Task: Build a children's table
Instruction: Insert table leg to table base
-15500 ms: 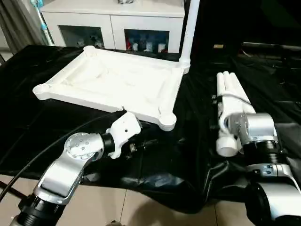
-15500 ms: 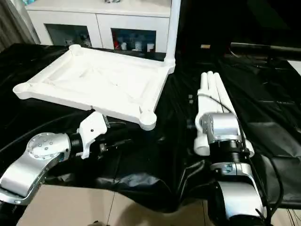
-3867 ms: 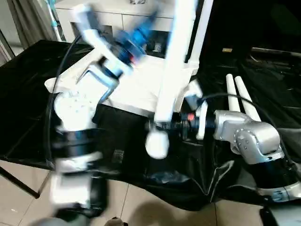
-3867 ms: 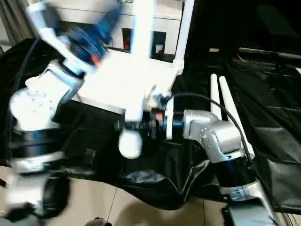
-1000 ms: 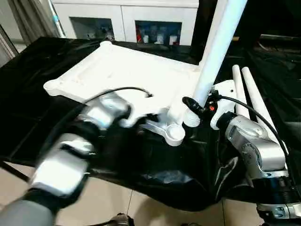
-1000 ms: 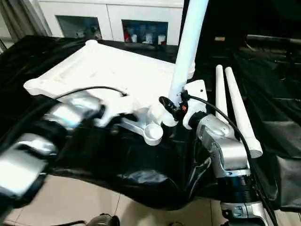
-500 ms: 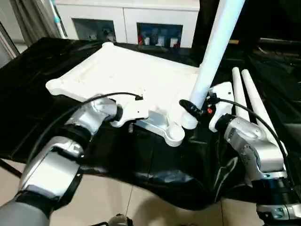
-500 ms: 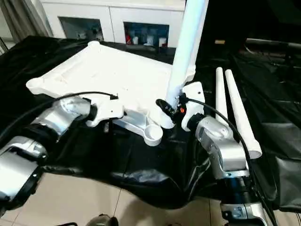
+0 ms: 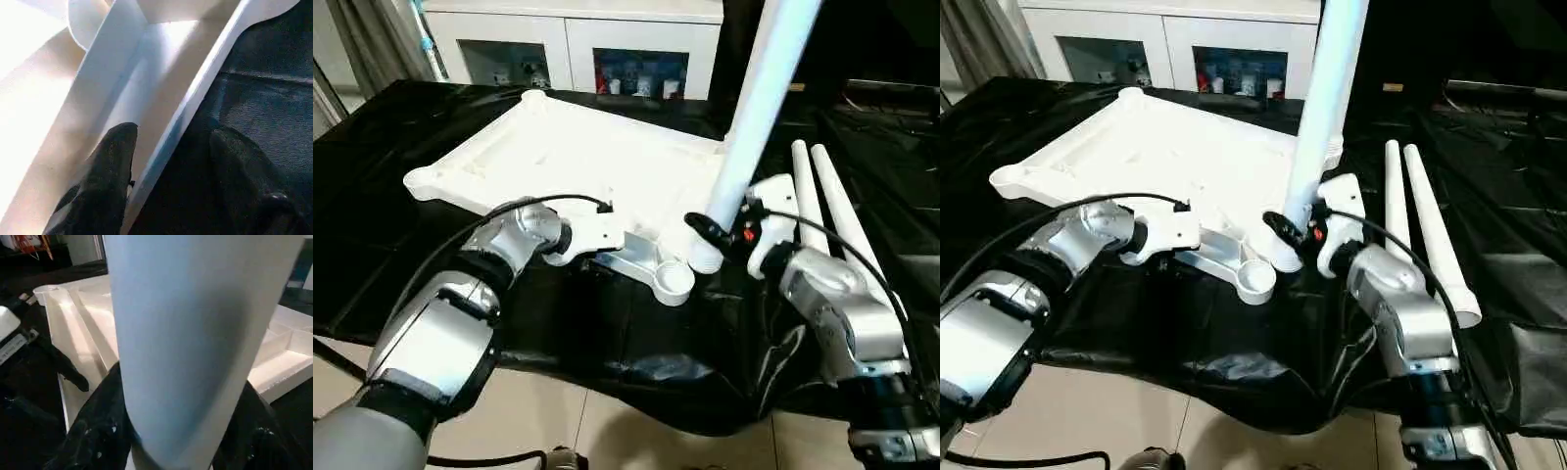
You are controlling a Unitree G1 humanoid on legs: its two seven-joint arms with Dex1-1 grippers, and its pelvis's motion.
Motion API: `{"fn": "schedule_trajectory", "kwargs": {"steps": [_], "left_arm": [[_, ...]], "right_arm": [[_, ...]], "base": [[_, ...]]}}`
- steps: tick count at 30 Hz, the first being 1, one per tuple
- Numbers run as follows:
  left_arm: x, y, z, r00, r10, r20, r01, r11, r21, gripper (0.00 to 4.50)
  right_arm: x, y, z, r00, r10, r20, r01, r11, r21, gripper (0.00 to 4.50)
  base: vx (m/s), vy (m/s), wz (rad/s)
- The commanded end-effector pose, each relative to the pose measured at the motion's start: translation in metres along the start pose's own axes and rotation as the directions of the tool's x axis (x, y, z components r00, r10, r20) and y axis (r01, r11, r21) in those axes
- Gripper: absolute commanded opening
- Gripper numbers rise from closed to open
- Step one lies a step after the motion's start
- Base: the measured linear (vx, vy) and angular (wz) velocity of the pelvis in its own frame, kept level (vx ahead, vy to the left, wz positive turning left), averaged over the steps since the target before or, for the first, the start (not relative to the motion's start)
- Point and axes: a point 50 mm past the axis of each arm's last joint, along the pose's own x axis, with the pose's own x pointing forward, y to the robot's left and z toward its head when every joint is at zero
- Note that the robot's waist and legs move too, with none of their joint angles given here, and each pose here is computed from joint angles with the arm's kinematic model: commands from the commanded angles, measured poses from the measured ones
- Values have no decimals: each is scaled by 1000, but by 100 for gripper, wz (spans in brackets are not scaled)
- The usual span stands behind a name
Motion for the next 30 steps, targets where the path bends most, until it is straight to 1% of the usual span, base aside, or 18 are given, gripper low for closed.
{"fn": "schedule_trajectory", "kwargs": {"steps": [1,2,3,4,6,9,10,13,14,15,17,18,20,21,22,24,26,30], "left_arm": [[0,-5,-3,995,-96,-20,96,995,-37,242],[-2,-5,-3,991,-135,-28,133,990,-49,241],[-2,-5,-3,991,-135,-28,133,990,-49,218],[-4,-5,-3,982,-180,-59,178,983,-46,204],[-6,-5,-2,974,-212,-77,209,977,-42,197],[-8,-5,4,965,-258,-54,255,965,-55,166],[-8,-5,6,962,-269,-48,266,962,-60,166],[-9,-4,8,958,-286,-23,283,955,-90,146],[-10,-4,9,959,-282,-8,279,953,-120,129],[-10,-3,9,963,-269,-8,266,955,-133,129],[-8,-3,4,975,-218,-34,209,964,-166,109],[-6,-3,-1,985,-167,-53,153,968,-201,100],[-4,-4,-4,988,-139,-60,122,966,-229,81],[-3,-4,-4,989,-136,-60,119,965,-232,78],[0,-6,-7,993,-101,-56,82,960,-269,76],[3,-7,-9,997,-61,-47,43,949,-313,75],[6,-9,-11,999,-29,-46,11,937,-350,64],[13,-20,-18,996,-35,-79,5,934,-356,56]], "right_arm": [[-2,1,4,1000,4,18,-4,1000,-16,184],[-2,1,4,1000,3,17,-3,1000,-18,184],[-2,1,4,1000,3,17,-3,1000,-18,184],[-2,0,4,1000,3,16,-2,1000,-20,184],[-2,0,4,1000,1,16,0,1000,-22,184],[-1,-1,5,1000,-1,16,1,1000,-26,184],[-1,-1,5,1000,-1,16,1,1000,-26,184],[-1,-1,5,1000,-1,17,2,1000,-28,184],[0,-1,5,1000,-2,18,2,1000,-29,184],[0,-1,5,1000,-3,19,3,1000,-30,184],[0,-1,5,1000,-5,21,6,1000,-30,184],[0,-2,5,1000,-11,23,12,1000,-29,184],[0,-2,5,1000,-14,24,15,999,-28,184],[0,-2,5,1000,-15,24,15,999,-28,184],[0,-2,4,999,-19,25,20,1000,-24,184],[0,-3,4,999,-27,27,28,999,-17,184],[0,-3,4,999,-34,28,34,999,-11,184],[0,-3,4,999,-33,26,34,999,-11,184]], "base": [[0,0,0],[0,0,0],[0,0,0],[0,0,0],[0,0,0],[0,0,0],[0,0,0],[0,0,0],[0,0,0],[0,0,0],[0,0,0],[0,0,0],[0,0,0],[0,0,0],[0,0,0],[0,0,0],[0,0,0],[0,0,0]]}}
